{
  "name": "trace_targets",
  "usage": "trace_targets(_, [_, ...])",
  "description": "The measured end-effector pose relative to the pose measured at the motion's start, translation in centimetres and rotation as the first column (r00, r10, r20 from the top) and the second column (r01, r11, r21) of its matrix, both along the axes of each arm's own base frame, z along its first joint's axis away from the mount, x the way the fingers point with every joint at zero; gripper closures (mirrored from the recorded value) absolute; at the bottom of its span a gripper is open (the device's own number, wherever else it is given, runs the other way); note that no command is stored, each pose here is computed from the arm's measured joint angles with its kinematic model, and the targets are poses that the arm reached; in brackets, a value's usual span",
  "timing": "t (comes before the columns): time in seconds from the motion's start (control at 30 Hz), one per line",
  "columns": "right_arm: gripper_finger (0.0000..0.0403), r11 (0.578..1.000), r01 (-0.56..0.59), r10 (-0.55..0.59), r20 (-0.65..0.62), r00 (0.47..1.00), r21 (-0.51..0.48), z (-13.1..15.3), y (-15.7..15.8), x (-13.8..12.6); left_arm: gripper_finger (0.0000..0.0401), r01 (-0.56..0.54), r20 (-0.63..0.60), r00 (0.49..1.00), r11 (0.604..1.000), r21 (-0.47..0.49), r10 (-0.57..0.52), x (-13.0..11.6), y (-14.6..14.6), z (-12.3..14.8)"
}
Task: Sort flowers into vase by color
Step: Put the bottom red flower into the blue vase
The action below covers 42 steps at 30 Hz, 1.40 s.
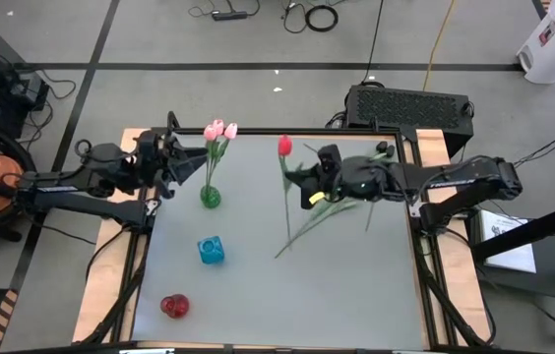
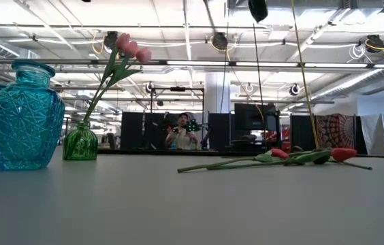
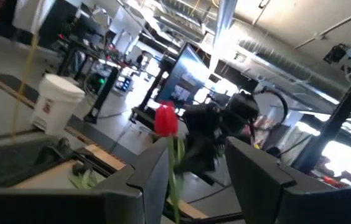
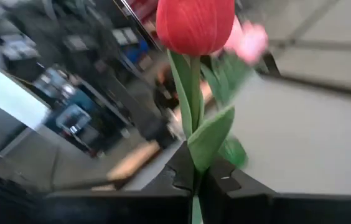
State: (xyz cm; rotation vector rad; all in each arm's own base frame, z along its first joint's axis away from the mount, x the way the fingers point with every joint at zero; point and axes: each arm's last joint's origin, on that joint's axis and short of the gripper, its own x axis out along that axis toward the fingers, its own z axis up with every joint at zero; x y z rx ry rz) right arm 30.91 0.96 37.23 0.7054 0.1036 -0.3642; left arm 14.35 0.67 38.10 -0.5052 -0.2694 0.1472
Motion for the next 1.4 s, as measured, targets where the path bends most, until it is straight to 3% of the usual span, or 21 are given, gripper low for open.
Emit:
trace_targets(0.2, [0.0402, 0.996, -0.013, 0.024, 0.117, 0.993, -0.089, 1.4, -1.3, 0.3, 0.0237, 0.09, -0.038, 0.995, 0.996, -0.016, -0.09, 1.2, -0.2, -0.6])
trace_targets(0.37, [0.0402, 0.993, -0.06, 0.077, 0.178, 0.981, -0.101, 2.0, -2.3, 0.4, 0.0237, 0.142, -0.111, 0.983, 0.99, -0.017, -0.143, 3.2, -0.4, -1.6])
trace_targets(0.57, [0.0403, 0.988, -0.117, 0.134, 0.178, 0.975, -0.102, 2.0, -2.5, 0.4, 0.0237, 0.148, -0.197, 0.969, 0.989, -0.03, -0.151, 5.8, -0.4, -3.2])
trace_targets(0.8, [0.0403, 0.982, -0.162, 0.177, 0.17, 0.969, -0.097, 1.7, -2.3, 0.7, 0.0237, 0.171, -0.2, 0.964, 0.985, -0.03, -0.174, 8.9, -0.4, -4.4])
trace_targets(1.4, [0.0403, 0.965, -0.234, 0.251, 0.163, 0.954, -0.12, 1.7, -1.7, 0.7, 0.0237, 0.189, -0.256, 0.949, 0.982, -0.008, -0.185, 15.1, -0.5, -3.5])
